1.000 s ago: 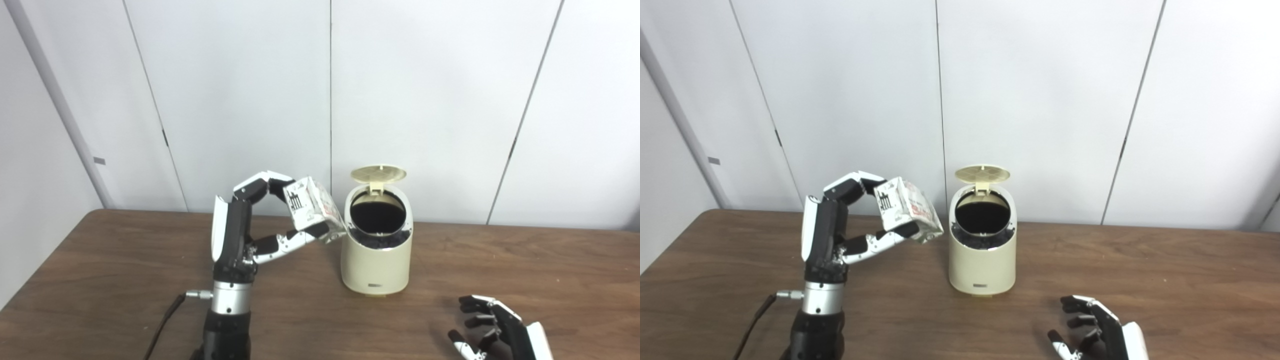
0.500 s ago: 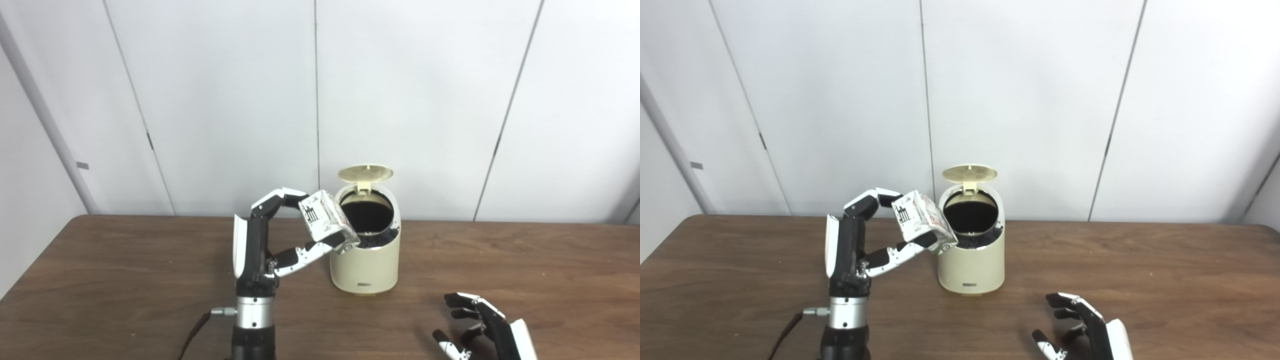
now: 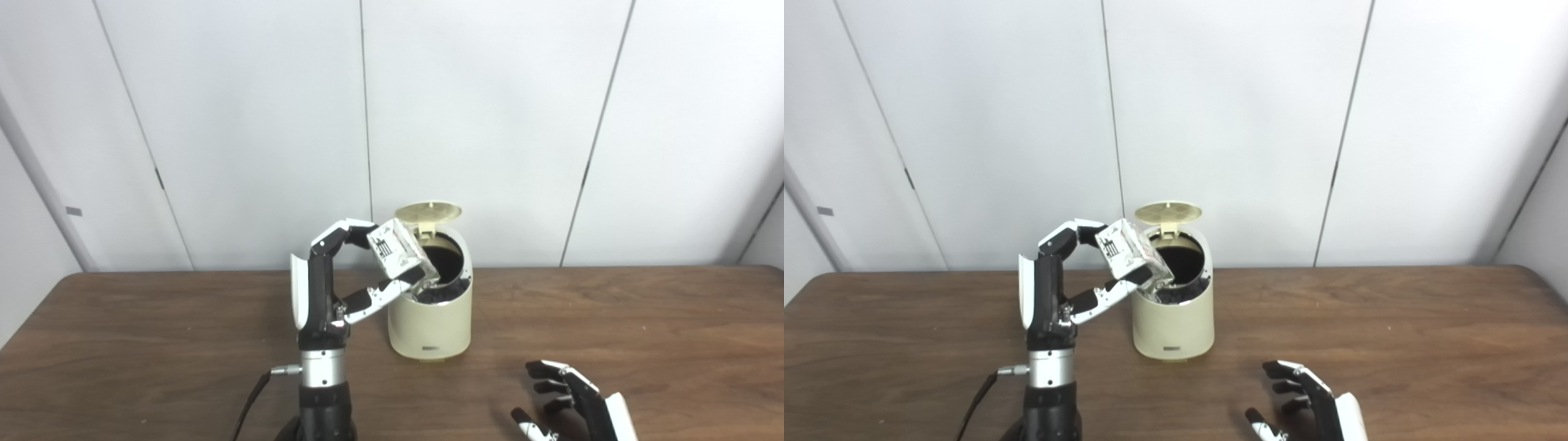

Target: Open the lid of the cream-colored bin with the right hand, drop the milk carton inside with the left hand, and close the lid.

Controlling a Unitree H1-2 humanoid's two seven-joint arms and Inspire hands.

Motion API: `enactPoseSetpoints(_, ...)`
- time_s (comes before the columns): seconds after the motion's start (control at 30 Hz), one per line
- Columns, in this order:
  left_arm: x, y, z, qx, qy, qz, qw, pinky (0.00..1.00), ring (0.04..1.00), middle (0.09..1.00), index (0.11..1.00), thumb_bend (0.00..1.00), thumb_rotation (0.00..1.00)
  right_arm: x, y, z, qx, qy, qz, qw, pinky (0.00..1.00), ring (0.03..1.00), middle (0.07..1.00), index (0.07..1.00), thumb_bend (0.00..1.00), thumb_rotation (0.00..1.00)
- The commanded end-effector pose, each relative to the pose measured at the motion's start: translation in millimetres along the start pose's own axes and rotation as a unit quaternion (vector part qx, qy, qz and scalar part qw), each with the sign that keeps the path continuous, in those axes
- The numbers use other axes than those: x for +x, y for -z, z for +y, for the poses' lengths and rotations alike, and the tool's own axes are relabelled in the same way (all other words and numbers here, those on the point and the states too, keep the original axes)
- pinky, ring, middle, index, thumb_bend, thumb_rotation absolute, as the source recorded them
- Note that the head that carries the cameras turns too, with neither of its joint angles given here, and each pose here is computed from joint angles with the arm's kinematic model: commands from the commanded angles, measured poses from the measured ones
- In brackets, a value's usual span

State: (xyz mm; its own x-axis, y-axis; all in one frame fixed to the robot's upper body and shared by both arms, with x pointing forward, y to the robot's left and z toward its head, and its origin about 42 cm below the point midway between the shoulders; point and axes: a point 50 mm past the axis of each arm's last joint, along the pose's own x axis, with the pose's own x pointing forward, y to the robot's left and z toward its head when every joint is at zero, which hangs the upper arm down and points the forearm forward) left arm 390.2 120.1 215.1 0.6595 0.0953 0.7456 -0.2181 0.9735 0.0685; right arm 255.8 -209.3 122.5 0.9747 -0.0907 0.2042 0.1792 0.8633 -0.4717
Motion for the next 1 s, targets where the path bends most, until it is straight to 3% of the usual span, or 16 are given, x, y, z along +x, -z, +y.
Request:
enactPoseSetpoints(0.0,27.0,-12.5,-9.3,-0.014,-0.018,-0.056,0.998,0.50,0.482,0.454,0.507,0.50,0.00,-12.8,4.2,7.2,0.003,-0.007,0.008,1.000,0.55,0.656,0.696,0.684,0.31,0.00)
enactPoseSetpoints(0.17,32.4,-8.0,-19.2,-0.023,-0.031,-0.044,0.998,0.45,0.475,0.459,0.502,0.50,0.00,-15.8,2.5,6.3,0.006,-0.012,0.010,1.000,0.49,0.609,0.687,0.694,0.31,0.00)
enactPoseSetpoints(0.4,34.5,3.9,-29.9,-0.024,-0.038,-0.008,0.999,0.43,0.464,0.468,0.487,0.50,0.00,-16.6,-1.0,5.6,0.006,-0.012,0.017,1.000,0.54,0.647,0.693,0.697,0.30,0.00)
enactPoseSetpoints(0.63,27.5,25.1,-39.7,-0.015,-0.029,0.049,0.998,0.41,0.464,0.468,0.485,0.50,0.00,-18.1,1.3,5.7,-0.003,-0.014,0.014,1.000,0.40,0.539,0.660,0.702,0.30,0.00)
enactPoseSetpoints(0.77,22.4,38.5,-42.7,0.003,-0.022,0.075,0.997,0.39,0.463,0.475,0.478,0.50,0.00,-19.7,1.5,6.4,-0.004,-0.016,0.018,1.000,0.45,0.583,0.672,0.701,0.31,0.00)
enactPoseSetpoints(0.97,17.4,50.8,-44.0,0.035,-0.020,0.085,0.996,0.36,0.454,0.479,0.478,0.50,0.00,-20.4,0.8,6.8,-0.004,-0.020,0.017,1.000,0.51,0.631,0.688,0.698,0.31,0.00)
